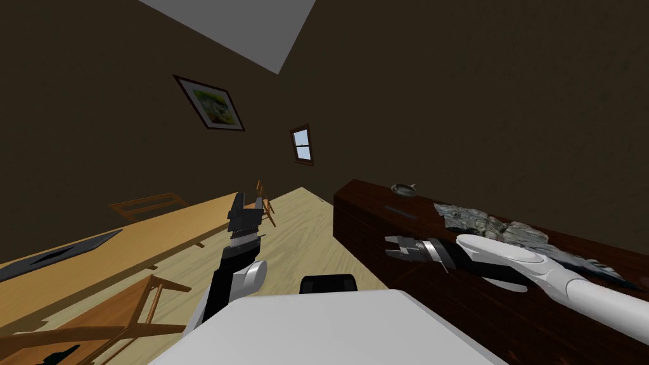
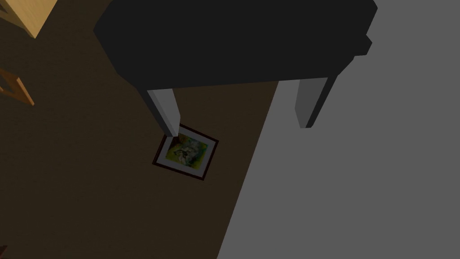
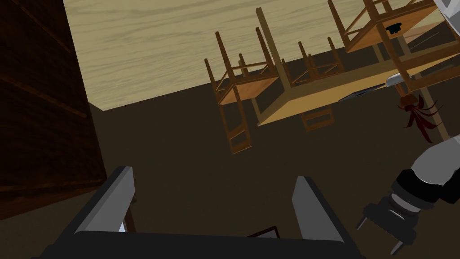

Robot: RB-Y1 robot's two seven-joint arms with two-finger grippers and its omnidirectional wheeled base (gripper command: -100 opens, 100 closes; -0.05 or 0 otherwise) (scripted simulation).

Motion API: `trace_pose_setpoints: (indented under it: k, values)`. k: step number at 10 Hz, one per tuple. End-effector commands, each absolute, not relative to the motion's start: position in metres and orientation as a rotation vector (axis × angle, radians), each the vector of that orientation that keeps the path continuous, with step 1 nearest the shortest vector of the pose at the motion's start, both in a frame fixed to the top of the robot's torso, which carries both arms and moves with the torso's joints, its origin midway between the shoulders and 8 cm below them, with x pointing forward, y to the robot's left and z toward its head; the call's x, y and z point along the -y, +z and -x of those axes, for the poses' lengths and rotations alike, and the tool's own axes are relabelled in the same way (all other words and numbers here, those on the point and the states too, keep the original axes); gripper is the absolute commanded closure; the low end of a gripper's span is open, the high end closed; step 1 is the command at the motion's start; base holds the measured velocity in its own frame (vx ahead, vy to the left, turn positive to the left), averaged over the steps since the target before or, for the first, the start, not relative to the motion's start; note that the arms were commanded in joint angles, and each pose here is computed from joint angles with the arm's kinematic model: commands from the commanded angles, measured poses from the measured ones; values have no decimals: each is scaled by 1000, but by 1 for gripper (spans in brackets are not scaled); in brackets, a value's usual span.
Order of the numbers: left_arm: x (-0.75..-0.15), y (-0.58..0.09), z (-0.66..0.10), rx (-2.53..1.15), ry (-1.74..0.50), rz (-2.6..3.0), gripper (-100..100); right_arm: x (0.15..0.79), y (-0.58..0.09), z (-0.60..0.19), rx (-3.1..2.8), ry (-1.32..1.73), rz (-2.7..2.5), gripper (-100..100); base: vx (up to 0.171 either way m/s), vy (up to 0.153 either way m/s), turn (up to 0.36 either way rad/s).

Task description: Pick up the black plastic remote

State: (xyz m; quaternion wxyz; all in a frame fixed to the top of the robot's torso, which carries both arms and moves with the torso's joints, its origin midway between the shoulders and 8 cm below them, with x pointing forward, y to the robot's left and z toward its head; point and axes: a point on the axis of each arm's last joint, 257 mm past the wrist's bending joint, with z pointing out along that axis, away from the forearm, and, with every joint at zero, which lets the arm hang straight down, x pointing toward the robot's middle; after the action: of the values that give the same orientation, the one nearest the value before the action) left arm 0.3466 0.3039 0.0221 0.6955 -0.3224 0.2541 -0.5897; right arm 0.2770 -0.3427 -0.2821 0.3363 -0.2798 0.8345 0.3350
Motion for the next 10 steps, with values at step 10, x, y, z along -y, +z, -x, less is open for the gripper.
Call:
trace_pose_setpoints:
  k: [10]
  values:
    - [-304,22,-347,-567,-1316,719,0,527,-297,-243,-2541,371,837,-100,97,-16,120]
